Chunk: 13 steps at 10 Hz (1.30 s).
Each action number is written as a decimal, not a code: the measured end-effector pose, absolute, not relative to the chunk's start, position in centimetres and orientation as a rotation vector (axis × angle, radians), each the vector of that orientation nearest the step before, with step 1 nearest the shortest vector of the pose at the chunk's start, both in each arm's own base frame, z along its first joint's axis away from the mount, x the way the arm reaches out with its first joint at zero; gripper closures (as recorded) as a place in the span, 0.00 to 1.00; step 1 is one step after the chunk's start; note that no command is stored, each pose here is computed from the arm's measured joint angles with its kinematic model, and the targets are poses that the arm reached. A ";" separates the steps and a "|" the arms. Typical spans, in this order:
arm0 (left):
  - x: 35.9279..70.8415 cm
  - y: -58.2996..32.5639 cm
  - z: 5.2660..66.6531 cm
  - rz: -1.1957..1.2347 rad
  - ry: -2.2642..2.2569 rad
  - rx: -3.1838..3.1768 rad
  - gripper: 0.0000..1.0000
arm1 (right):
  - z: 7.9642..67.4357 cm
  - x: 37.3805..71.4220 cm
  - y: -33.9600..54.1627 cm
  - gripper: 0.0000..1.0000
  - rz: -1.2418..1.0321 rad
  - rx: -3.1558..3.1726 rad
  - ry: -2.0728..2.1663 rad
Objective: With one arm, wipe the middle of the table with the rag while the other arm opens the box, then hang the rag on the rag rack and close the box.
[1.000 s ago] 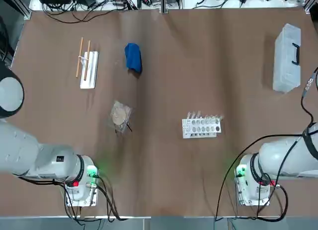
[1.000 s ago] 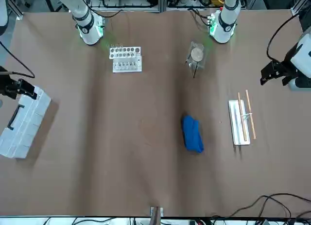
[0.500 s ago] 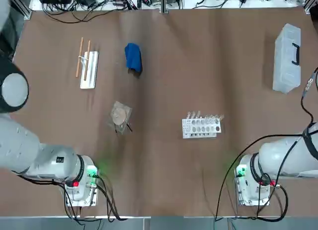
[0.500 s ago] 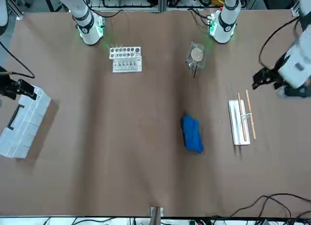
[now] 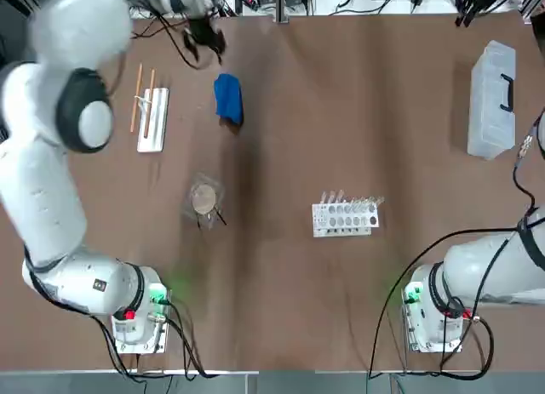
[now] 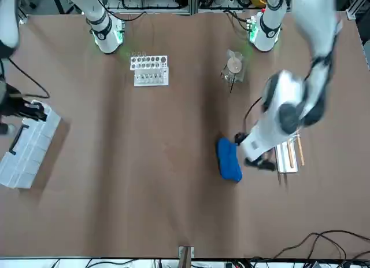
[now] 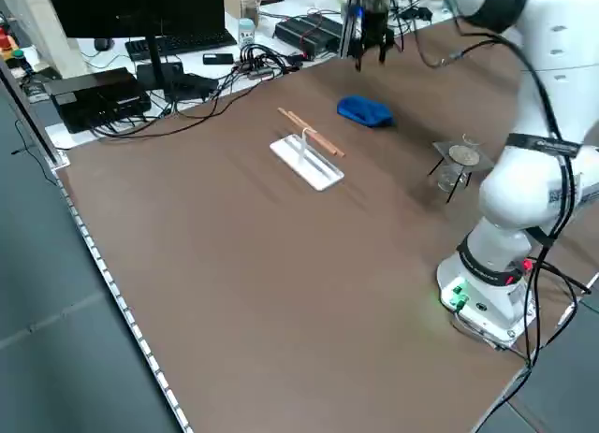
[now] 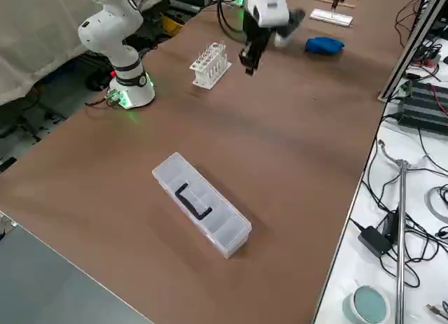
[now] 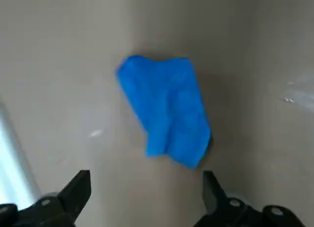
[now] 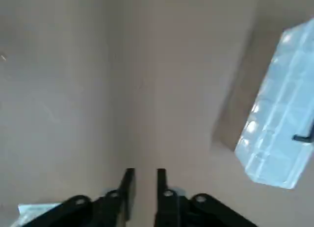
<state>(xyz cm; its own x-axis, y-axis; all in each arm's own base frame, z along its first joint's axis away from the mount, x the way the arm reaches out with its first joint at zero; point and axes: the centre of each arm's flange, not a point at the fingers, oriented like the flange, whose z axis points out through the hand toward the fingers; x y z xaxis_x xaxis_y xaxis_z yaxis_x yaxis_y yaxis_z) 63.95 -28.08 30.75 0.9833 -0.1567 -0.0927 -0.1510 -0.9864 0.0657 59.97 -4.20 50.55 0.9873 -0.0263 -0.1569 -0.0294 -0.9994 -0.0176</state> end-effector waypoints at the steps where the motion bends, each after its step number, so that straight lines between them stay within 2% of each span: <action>1: 64.3 -29.8 25.6 -0.113 -0.204 3.058 0.00 | 45.4 61.2 -5.1 0.99 0.344 -3.109 0.064; 4: 64.5 -31.7 18.4 -0.050 -0.125 3.035 0.01 | 33.5 64.1 -11.9 0.99 0.415 -3.263 0.082; 6: 64.8 -31.9 18.1 -0.026 -0.089 3.030 0.14 | 29.3 64.4 -17.2 0.99 0.368 -3.305 0.135; 8: 65.0 -32.6 18.9 -0.005 -0.068 3.023 0.49 | 26.6 64.4 -20.8 0.99 0.302 -3.346 0.130; 10: 64.8 -34.2 19.8 0.022 -0.066 3.013 0.79 | 25.9 64.1 -22.6 0.99 0.299 -3.348 0.101; 11: 64.8 -35.6 20.9 0.057 -0.092 3.000 0.90 | 25.9 63.9 -23.1 0.99 0.309 -3.345 0.094; 13: 64.9 -39.4 24.5 0.142 -0.121 2.945 0.91 | 25.7 63.0 -24.2 0.99 0.374 -3.329 0.084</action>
